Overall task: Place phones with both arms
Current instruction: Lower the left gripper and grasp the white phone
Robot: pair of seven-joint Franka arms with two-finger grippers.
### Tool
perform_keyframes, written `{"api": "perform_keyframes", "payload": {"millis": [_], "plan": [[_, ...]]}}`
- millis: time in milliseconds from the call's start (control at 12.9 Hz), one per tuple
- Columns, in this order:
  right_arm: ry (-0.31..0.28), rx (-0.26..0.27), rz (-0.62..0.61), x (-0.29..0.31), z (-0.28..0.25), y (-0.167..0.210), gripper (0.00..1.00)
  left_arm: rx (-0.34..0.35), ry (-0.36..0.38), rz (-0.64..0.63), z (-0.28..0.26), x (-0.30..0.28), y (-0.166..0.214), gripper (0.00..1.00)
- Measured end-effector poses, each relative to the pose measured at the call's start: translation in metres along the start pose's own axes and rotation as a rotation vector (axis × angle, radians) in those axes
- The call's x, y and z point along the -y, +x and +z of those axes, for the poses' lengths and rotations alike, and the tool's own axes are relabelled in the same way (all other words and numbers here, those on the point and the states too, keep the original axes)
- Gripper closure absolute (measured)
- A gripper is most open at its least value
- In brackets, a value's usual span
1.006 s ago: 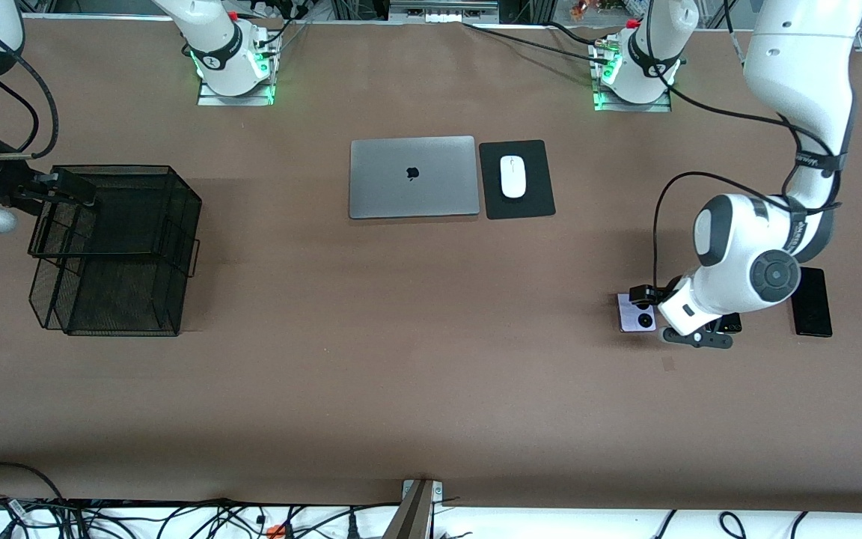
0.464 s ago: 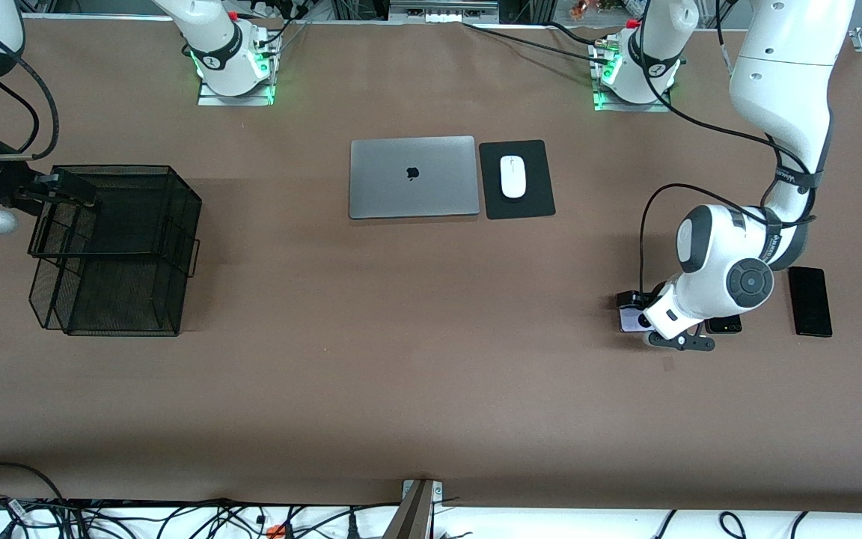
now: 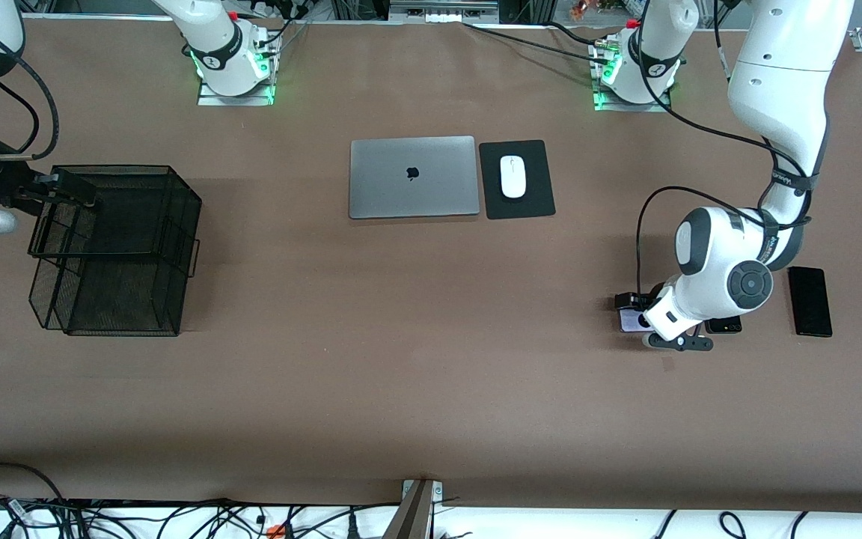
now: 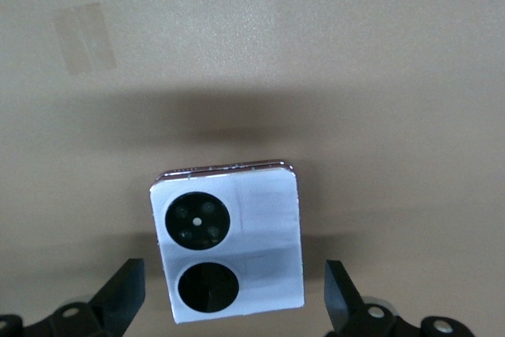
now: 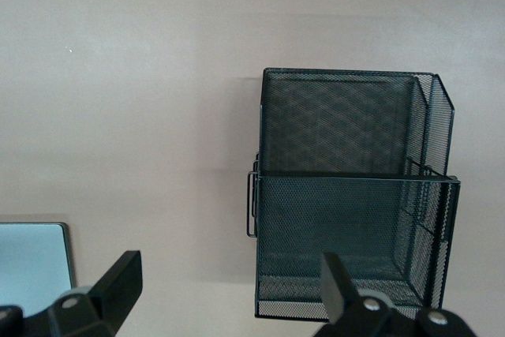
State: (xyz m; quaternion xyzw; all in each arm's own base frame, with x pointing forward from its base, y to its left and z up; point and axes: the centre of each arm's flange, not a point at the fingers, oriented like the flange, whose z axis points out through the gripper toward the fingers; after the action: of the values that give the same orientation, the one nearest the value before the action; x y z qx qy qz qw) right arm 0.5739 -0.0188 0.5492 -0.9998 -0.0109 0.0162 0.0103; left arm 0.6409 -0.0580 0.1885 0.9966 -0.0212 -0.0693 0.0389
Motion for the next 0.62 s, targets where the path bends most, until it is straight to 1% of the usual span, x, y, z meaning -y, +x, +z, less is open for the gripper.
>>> {"api": "perform_keyframes", "payload": {"millis": [619], "plan": [[0.0,0.001,0.0,-0.0001,0.0002,0.0,0.0,-0.006,-0.001,-0.012,0.0125,0.0048,0.0018,0.0]]}}
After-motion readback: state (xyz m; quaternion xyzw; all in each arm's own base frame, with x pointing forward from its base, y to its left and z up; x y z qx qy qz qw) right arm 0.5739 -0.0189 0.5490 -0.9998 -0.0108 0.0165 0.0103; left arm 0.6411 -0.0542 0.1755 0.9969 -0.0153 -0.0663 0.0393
